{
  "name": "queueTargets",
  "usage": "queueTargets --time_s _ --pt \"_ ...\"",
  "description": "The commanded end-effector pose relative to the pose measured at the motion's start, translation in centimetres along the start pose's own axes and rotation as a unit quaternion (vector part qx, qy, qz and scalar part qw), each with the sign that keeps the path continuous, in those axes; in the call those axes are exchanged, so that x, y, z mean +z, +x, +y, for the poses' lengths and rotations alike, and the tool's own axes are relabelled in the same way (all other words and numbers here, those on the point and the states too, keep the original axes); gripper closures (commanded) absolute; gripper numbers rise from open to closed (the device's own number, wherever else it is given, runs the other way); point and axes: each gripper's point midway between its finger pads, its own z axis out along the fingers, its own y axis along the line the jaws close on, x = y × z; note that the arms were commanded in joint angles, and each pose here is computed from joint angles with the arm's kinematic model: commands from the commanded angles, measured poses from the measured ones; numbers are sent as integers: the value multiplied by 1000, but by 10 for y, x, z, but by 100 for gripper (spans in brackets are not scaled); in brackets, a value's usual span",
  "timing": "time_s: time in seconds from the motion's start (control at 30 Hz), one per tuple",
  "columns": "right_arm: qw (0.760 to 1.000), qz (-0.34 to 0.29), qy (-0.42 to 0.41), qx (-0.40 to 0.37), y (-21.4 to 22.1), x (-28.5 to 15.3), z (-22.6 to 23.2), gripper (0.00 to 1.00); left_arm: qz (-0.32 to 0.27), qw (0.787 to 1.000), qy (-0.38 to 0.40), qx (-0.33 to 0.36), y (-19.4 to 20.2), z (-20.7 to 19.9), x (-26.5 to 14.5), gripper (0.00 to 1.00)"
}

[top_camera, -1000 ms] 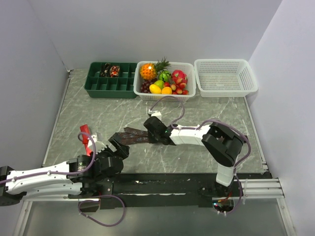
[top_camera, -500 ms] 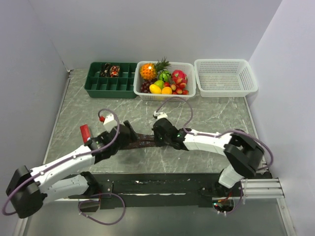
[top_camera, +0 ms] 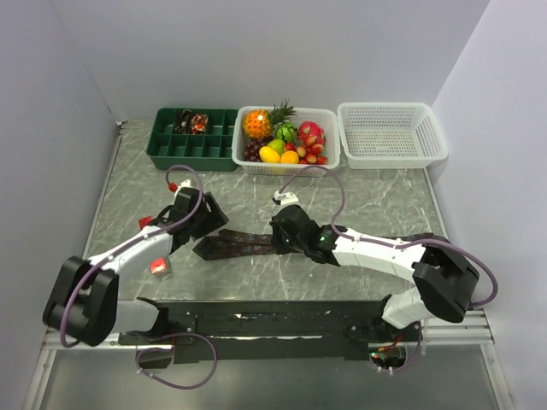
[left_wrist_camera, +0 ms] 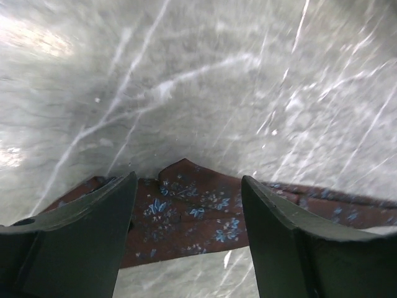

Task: Roll the ties
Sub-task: Flatten out the tie at the center of the board.

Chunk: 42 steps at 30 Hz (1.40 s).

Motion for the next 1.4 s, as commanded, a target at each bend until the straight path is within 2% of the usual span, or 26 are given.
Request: queueTargets --time_s 0.0,0.17,0.3,0.43,0.6,0.8,0.93,1.03,1.23,1.37 --pt "1000 -24 9 -1 -11 -10 -5 92 24 999 34 20 8 -8 16 26" --pt "1000 -21 19 0 -7 -11 -11 92 40 998 46 23 17 -8 31 37" --pt "999 -20 29 5 -5 -11 -18 92 54 998 37 22 25 -2 40 67" --pt "999 -23 28 7 -5 -10 -19 91 52 998 34 23 25 0 42 68" --pt "999 -22 29 5 -7 -9 -19 91 36 998 40 29 13 -8 37 99" --pt "999 -20 31 4 -7 -8 -20 91 0 999 43 18 -7 -15 2 99" --pt "999 -19 30 6 -5 -6 -20 91 -29 999 18 -2 -15 -4 -19 99" --pt "1000 -17 26 6 -5 -5 -19 91 -33 999 0 -33 -10 8 -29 99" --pt "1000 -14 14 6 -6 1 -12 90 -25 991 -88 -95 13 53 -31 99" --pt "1000 -8 8 5 -4 3 -10 89 -17 988 -113 -108 27 70 -30 99"
